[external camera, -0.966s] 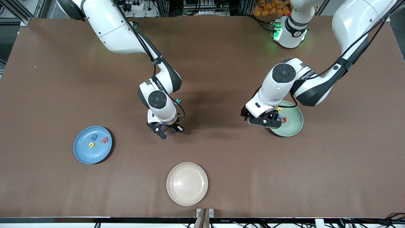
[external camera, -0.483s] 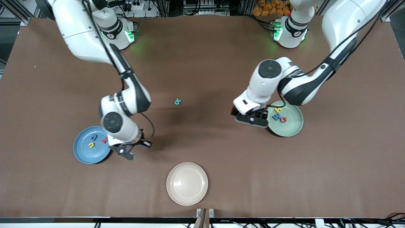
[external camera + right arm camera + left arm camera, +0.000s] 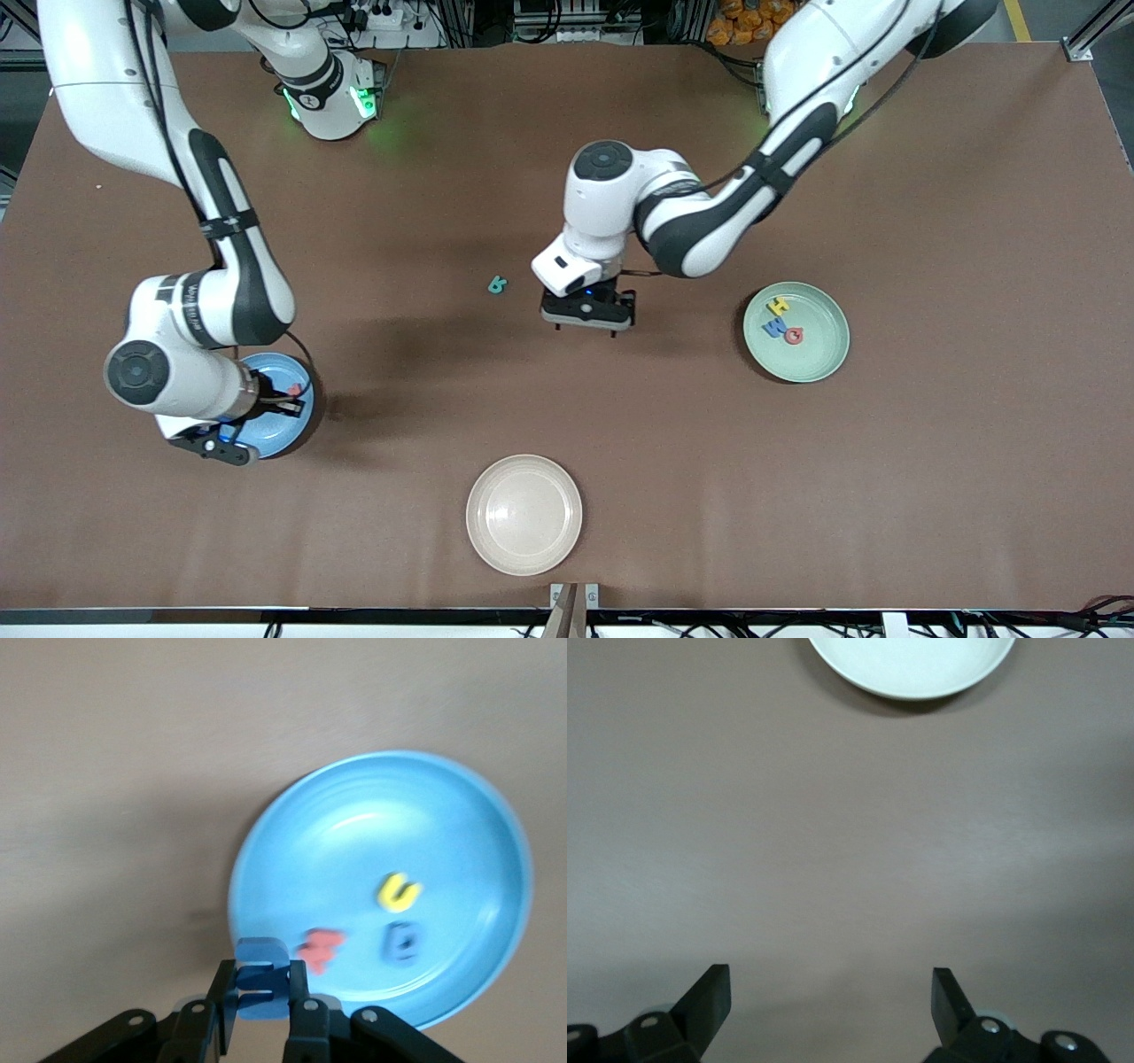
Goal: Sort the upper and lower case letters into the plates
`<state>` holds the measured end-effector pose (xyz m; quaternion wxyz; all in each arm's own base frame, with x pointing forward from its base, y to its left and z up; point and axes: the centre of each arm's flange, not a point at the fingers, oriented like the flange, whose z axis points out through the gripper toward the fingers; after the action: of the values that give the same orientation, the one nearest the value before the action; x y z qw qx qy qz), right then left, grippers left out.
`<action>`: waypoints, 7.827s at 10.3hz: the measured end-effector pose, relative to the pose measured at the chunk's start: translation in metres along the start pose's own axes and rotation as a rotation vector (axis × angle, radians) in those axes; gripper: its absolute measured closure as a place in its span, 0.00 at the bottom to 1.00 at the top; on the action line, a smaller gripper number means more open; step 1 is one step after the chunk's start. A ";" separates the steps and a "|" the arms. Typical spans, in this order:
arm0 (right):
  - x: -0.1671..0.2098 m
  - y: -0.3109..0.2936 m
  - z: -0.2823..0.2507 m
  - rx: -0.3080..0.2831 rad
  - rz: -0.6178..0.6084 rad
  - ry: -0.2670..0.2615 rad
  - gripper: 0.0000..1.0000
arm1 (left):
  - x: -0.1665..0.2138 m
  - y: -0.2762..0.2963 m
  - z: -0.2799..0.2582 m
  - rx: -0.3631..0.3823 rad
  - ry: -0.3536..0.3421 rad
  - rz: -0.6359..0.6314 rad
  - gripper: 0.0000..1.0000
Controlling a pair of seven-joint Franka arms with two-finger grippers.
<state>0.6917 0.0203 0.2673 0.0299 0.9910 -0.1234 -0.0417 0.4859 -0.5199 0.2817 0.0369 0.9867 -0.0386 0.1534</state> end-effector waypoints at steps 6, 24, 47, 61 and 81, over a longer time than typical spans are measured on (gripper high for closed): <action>0.007 0.024 0.002 -0.076 -0.080 0.032 0.05 | -0.092 0.092 0.020 -0.016 0.077 -0.151 0.00; -0.128 0.039 -0.220 0.112 -0.283 0.142 0.00 | -0.168 0.141 0.087 -0.089 0.136 0.185 0.49; -0.139 0.030 -0.355 0.032 -0.352 0.143 0.00 | 0.014 0.000 0.093 -0.053 0.045 0.128 0.70; -0.148 0.057 -0.374 0.054 -0.310 0.135 0.00 | 0.026 -0.439 0.026 0.044 -0.437 0.206 0.70; -0.153 0.059 -0.367 0.046 -0.310 0.078 0.00 | 0.205 -0.498 -0.057 0.130 -0.364 0.125 0.00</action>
<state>0.5632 0.0193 0.6480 0.0049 0.9995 0.0311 -0.0045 0.7077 -0.0332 0.3679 -0.0442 0.9941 -0.0958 -0.0231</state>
